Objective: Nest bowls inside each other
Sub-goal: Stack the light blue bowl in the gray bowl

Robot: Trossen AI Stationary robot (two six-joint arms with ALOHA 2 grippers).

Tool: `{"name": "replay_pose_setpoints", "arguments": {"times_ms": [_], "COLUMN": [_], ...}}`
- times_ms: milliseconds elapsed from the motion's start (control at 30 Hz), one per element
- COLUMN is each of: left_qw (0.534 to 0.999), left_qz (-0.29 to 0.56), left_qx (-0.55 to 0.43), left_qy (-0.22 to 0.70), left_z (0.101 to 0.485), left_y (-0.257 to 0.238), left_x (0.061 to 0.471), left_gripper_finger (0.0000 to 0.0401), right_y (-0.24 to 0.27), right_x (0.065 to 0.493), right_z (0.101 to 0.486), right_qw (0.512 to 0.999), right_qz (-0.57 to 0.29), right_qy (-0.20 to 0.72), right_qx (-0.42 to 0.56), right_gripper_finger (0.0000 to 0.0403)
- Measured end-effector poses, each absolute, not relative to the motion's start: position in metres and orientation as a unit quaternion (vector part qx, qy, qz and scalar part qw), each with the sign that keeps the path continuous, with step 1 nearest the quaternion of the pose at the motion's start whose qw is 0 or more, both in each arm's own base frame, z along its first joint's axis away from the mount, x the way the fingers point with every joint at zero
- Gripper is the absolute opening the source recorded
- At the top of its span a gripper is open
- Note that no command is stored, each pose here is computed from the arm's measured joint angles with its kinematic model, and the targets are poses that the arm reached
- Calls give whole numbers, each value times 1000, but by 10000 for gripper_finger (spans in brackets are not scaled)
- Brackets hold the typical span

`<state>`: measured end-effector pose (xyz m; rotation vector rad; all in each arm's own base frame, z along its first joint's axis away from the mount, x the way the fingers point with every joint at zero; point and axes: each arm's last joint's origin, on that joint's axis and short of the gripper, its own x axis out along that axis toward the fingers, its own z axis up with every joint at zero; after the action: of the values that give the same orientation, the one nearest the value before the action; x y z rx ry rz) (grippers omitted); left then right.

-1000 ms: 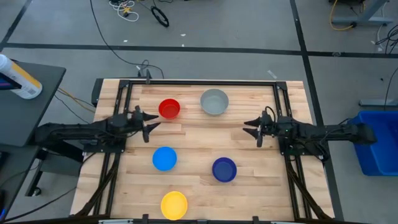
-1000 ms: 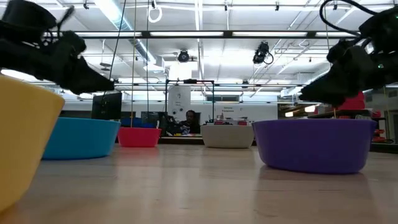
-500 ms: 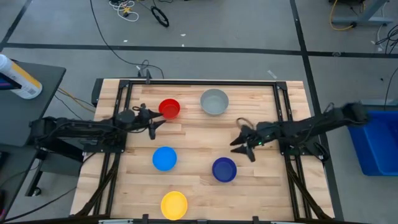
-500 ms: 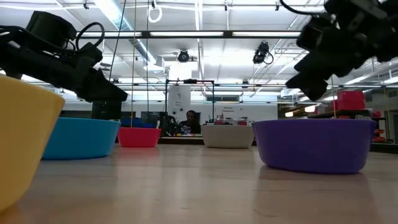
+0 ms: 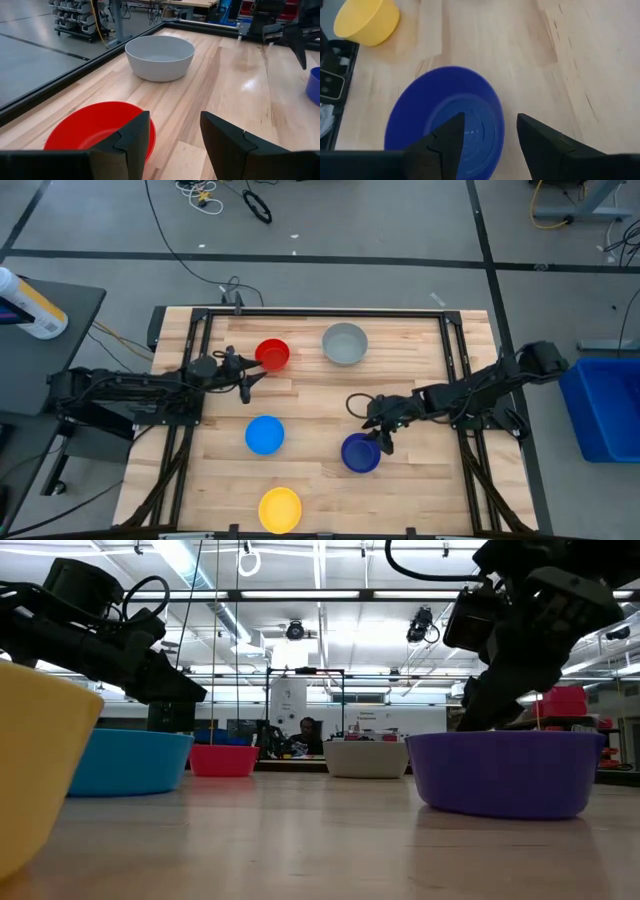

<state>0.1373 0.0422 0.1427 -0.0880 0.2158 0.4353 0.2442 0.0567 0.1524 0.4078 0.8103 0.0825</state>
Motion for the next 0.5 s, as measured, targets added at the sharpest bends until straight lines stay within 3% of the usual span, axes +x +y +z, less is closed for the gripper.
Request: {"name": "replay_pose_setpoints", "arguments": {"times_ms": [500], "left_qw": [969], "left_qz": [217], "left_qx": [-51], "left_qy": [112], "left_z": [141], "left_y": [42], "left_x": [137], "left_gripper_finger": [183], "right_y": [54], "right_x": [239], "right_z": [147], "right_qw": [887], "right_qz": [6], "right_qy": [422], "right_qx": [190], "right_gripper_finger": [186]}}
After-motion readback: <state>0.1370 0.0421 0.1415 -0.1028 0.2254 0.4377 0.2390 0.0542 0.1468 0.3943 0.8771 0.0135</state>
